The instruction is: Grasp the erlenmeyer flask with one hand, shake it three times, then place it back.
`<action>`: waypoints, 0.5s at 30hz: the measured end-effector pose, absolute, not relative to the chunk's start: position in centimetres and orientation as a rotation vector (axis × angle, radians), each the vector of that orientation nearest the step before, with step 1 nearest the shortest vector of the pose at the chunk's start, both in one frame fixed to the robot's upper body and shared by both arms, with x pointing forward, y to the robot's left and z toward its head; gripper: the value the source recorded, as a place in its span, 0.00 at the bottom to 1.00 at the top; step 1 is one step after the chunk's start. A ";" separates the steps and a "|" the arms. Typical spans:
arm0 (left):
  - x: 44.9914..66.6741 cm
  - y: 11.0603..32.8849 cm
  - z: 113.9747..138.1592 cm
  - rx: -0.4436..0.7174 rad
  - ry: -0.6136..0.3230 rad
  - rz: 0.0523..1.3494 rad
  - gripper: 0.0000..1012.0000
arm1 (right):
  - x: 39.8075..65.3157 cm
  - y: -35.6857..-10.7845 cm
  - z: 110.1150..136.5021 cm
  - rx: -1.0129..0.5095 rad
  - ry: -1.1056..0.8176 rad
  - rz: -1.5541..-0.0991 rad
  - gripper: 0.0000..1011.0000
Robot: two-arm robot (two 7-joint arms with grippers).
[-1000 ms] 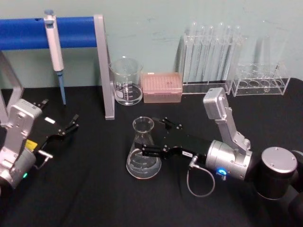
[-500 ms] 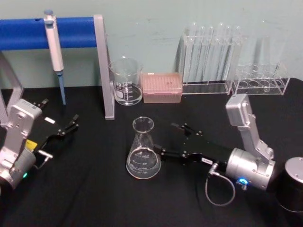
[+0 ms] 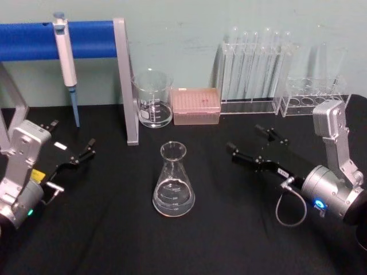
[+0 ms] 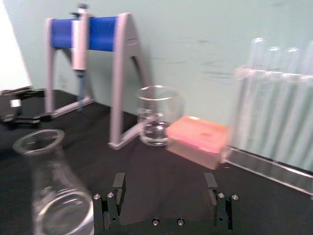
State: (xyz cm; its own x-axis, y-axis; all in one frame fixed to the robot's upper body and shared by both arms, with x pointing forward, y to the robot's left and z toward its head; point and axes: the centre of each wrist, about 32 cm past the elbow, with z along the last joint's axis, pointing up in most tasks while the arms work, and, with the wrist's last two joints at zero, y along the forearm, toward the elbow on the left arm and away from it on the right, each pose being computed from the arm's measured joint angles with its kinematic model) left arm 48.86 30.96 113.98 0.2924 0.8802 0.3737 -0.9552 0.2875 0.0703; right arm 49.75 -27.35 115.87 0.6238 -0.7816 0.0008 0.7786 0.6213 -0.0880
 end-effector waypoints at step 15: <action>48.9 31.0 114.0 0.304 -0.285 1.248 0.99 | 52.3 -27.2 114.9 -0.100 0.042 -1.047 0.99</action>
